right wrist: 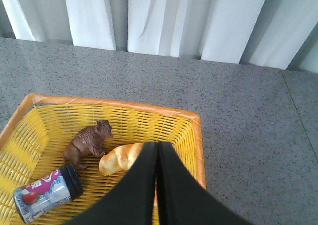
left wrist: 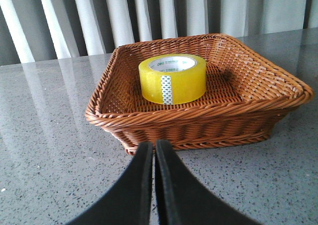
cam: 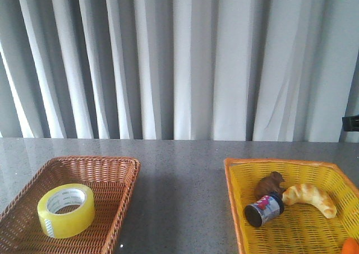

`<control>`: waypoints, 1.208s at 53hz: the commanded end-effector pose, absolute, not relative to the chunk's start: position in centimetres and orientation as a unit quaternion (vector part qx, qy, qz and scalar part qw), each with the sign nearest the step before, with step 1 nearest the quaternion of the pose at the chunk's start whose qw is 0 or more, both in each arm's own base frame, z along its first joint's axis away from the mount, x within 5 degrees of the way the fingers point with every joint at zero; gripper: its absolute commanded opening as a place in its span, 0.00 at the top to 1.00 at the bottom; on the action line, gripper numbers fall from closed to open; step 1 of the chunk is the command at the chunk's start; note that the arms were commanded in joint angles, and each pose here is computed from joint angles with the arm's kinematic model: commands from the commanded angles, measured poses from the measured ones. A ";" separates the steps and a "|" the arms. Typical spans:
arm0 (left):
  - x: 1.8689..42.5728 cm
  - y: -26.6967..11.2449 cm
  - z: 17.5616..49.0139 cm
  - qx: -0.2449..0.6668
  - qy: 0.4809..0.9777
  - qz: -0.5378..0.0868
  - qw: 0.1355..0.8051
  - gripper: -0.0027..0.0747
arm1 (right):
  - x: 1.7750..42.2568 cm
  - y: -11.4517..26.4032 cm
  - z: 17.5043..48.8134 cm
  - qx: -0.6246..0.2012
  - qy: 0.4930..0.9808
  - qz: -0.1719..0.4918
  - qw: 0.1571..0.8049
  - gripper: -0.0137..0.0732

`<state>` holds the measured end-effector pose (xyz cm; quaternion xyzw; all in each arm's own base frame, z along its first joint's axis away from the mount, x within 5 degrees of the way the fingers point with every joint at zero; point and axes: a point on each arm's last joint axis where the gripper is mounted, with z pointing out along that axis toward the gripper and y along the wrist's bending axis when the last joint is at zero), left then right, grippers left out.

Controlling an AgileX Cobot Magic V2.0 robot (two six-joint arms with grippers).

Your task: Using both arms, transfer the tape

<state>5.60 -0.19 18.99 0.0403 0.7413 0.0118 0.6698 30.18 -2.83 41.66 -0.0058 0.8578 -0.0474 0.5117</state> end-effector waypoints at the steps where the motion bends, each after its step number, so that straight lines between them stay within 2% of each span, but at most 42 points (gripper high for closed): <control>1: 5.4 -0.2 20.6 0.033 0.701 0.007 0.712 0.97 | 29.4 -2.9 44.1 -0.007 0.824 -0.057 0.564 0.85; 38: 5.4 -0.2 20.6 0.033 0.701 0.007 0.712 0.97 | 29.5 -2.9 43.5 -0.011 0.832 -0.058 0.552 0.85; 52: 5.4 -0.2 20.6 0.033 0.701 0.007 0.712 0.97 | 26.4 -2.2 45.5 -0.012 0.804 -0.053 0.592 0.85; 58: 5.4 -0.2 20.6 0.033 0.701 0.007 0.712 0.97 | 24.2 -2.0 43.8 -0.003 0.776 -0.050 0.628 0.85; 64: 5.4 -0.2 20.6 0.033 0.701 0.007 0.712 0.97 | 21.1 -1.8 40.9 0.025 0.738 -0.029 0.674 0.85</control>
